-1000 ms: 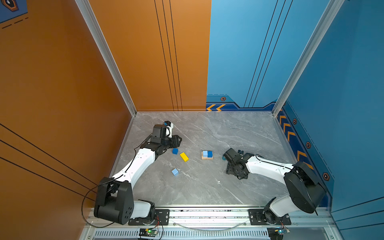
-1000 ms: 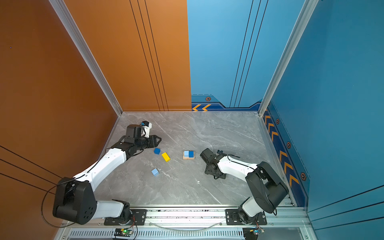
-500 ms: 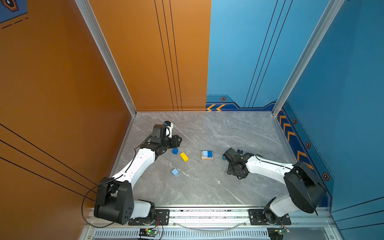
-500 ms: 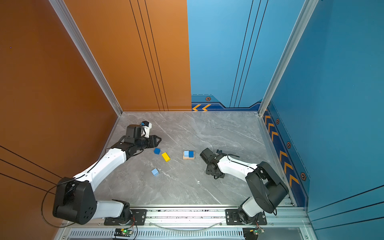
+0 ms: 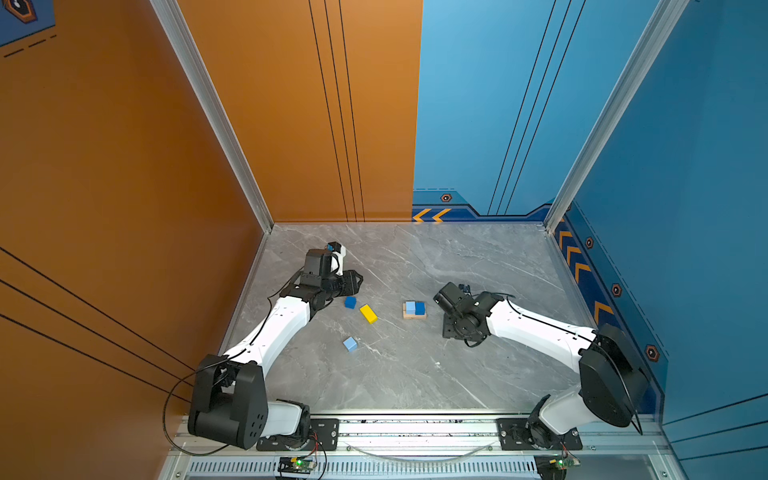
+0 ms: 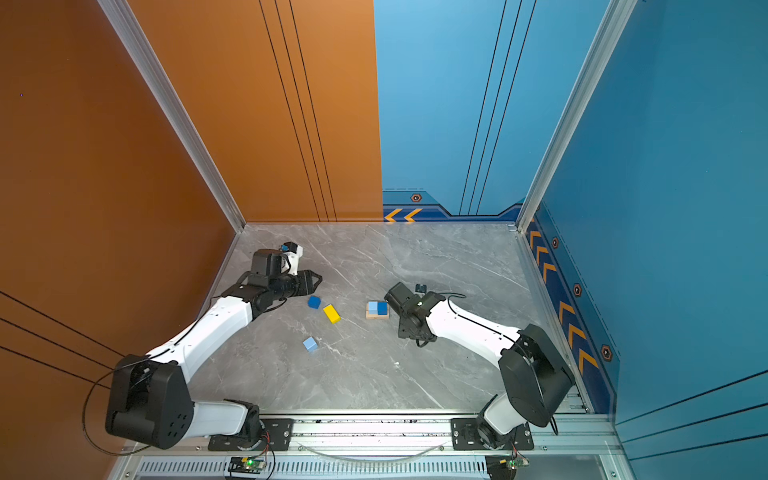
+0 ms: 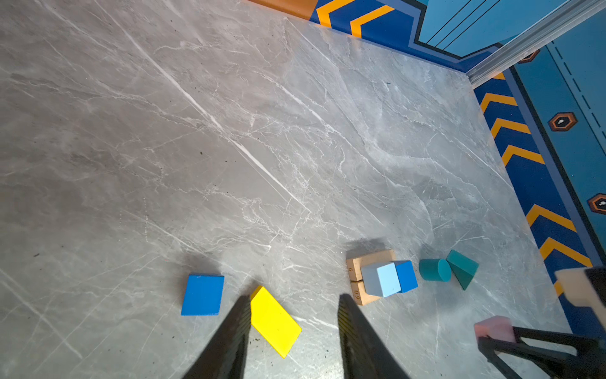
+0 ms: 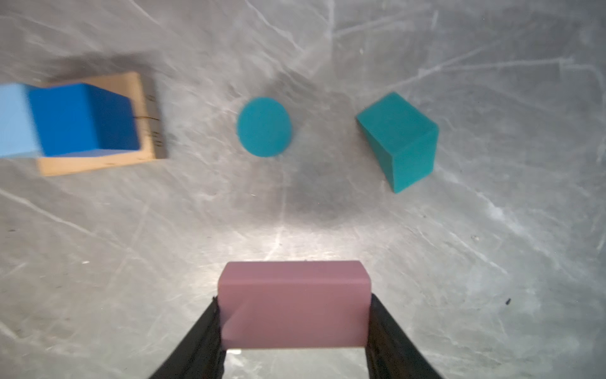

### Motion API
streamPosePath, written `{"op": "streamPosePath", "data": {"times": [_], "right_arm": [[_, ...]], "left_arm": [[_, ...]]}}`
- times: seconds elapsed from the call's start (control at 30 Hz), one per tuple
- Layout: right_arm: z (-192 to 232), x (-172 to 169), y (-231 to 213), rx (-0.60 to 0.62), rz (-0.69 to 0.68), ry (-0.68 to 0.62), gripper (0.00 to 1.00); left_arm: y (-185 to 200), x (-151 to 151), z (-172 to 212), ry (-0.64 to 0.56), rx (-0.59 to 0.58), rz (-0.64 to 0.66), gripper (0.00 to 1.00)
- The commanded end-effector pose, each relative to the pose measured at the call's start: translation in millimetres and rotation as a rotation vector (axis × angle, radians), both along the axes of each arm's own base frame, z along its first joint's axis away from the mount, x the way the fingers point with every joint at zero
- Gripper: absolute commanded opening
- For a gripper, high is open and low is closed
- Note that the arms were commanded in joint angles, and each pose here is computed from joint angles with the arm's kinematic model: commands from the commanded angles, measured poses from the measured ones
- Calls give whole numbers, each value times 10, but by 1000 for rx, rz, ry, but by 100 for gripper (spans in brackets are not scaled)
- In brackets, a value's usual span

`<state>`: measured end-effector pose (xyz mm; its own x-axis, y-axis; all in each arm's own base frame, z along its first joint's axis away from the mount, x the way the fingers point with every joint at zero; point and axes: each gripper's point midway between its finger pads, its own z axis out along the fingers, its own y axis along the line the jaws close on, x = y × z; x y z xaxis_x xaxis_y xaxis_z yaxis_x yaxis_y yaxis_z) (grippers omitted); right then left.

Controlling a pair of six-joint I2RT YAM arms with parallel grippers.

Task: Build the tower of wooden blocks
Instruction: 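Carry the pink block over the stack with the right gripper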

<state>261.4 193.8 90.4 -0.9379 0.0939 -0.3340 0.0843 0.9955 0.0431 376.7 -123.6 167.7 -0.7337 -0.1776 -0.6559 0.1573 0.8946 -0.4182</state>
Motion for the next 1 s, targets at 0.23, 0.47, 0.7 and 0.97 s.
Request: {"op": "streamPosePath", "data": {"times": [0.23, 0.47, 0.7, 0.97], "right_arm": [[170, 309, 490, -36, 150, 46, 49], [131, 570, 781, -28, 185, 47, 49], [8, 702, 970, -18, 207, 68, 49], [-49, 799, 1006, -40, 200, 63, 49]], "left_arm": [[28, -64, -43, 16, -14, -9, 46], [68, -66, -69, 23, -17, 2, 46], [107, -60, -83, 27, -17, 11, 46], [135, -62, -84, 27, -19, 18, 46]]}}
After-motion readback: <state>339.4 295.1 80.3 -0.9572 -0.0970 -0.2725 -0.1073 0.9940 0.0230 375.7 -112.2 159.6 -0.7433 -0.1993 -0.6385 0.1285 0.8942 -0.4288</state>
